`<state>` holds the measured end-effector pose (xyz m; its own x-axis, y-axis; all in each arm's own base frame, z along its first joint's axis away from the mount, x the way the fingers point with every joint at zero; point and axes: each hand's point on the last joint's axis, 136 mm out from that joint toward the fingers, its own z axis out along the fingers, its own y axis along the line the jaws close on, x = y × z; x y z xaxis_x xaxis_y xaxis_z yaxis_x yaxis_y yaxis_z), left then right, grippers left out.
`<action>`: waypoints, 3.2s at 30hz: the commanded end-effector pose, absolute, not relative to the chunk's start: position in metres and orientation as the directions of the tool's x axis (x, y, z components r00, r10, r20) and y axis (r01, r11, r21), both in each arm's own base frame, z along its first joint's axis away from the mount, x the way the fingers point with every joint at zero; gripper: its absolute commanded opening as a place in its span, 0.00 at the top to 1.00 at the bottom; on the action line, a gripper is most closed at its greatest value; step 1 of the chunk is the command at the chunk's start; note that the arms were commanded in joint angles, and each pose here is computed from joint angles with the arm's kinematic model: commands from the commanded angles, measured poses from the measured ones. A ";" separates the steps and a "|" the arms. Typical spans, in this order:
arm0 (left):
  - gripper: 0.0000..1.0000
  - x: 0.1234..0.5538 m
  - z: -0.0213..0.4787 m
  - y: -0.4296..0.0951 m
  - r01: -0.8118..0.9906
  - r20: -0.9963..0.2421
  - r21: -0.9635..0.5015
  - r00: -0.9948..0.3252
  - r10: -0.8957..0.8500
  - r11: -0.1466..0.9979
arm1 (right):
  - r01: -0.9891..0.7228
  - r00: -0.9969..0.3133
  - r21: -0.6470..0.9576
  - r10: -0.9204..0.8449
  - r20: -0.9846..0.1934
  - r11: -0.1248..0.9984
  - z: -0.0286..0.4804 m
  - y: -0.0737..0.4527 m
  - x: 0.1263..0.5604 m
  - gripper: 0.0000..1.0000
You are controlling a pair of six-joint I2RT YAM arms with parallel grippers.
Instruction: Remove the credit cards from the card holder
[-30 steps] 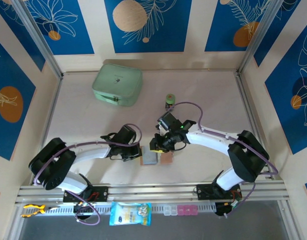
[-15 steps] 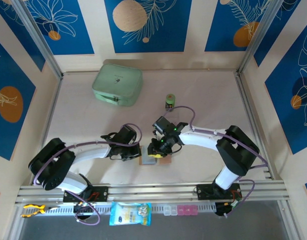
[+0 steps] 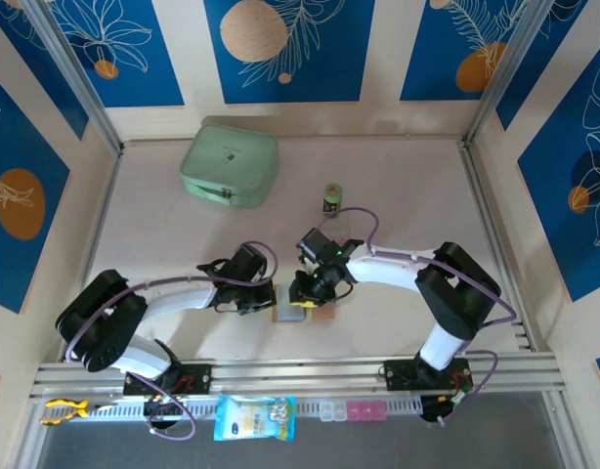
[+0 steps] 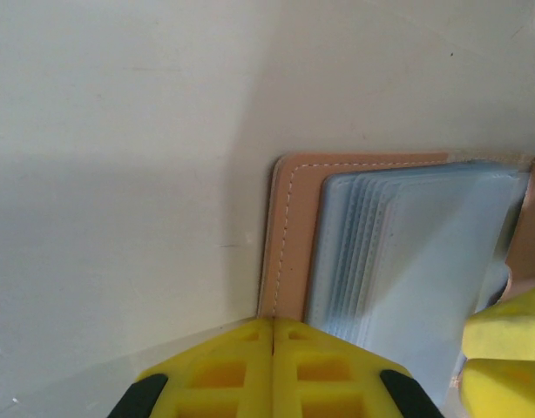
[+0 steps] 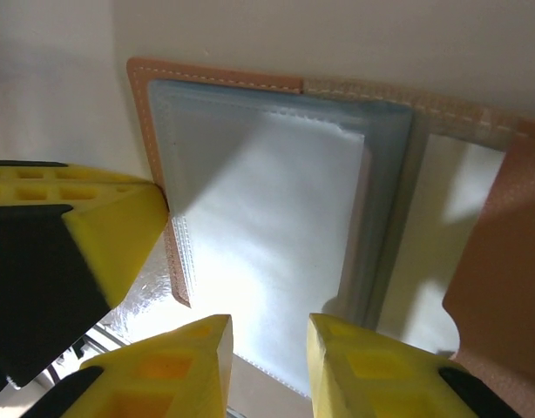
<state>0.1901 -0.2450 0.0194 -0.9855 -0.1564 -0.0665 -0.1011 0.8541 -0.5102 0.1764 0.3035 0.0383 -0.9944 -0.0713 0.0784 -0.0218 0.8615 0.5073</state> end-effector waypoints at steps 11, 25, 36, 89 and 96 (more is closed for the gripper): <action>1.00 0.183 0.009 -0.229 -0.116 -0.058 -0.428 -0.986 -0.155 0.896 | -0.015 -0.996 0.473 -0.052 0.066 0.881 0.038 0.287 0.179 0.72; 1.00 0.185 0.010 -0.229 -0.113 -0.060 -0.427 -0.986 -0.153 0.897 | -0.058 -0.997 0.575 -0.072 0.001 0.816 0.057 0.299 0.183 0.78; 1.00 0.185 0.010 -0.230 -0.113 -0.057 -0.426 -0.987 -0.151 0.898 | -0.058 -0.994 0.609 -0.101 0.037 0.791 0.048 0.310 0.178 0.78; 1.00 0.185 0.016 -0.223 -0.099 -0.081 -0.408 -0.986 -0.143 0.908 | -0.006 -0.994 0.507 -0.062 0.094 0.862 0.025 0.283 0.174 0.78; 1.00 0.182 0.014 -0.221 -0.103 -0.076 -0.401 -0.987 -0.145 0.910 | 0.000 -0.993 0.506 -0.060 0.102 0.863 0.021 0.282 0.172 0.78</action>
<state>0.1902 -0.2328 0.0193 -0.9852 -0.1505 -0.0819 -0.0995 0.8916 -0.4418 0.1786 0.2845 0.0253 -0.9952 -0.0640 0.0746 -0.0172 0.8608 0.5087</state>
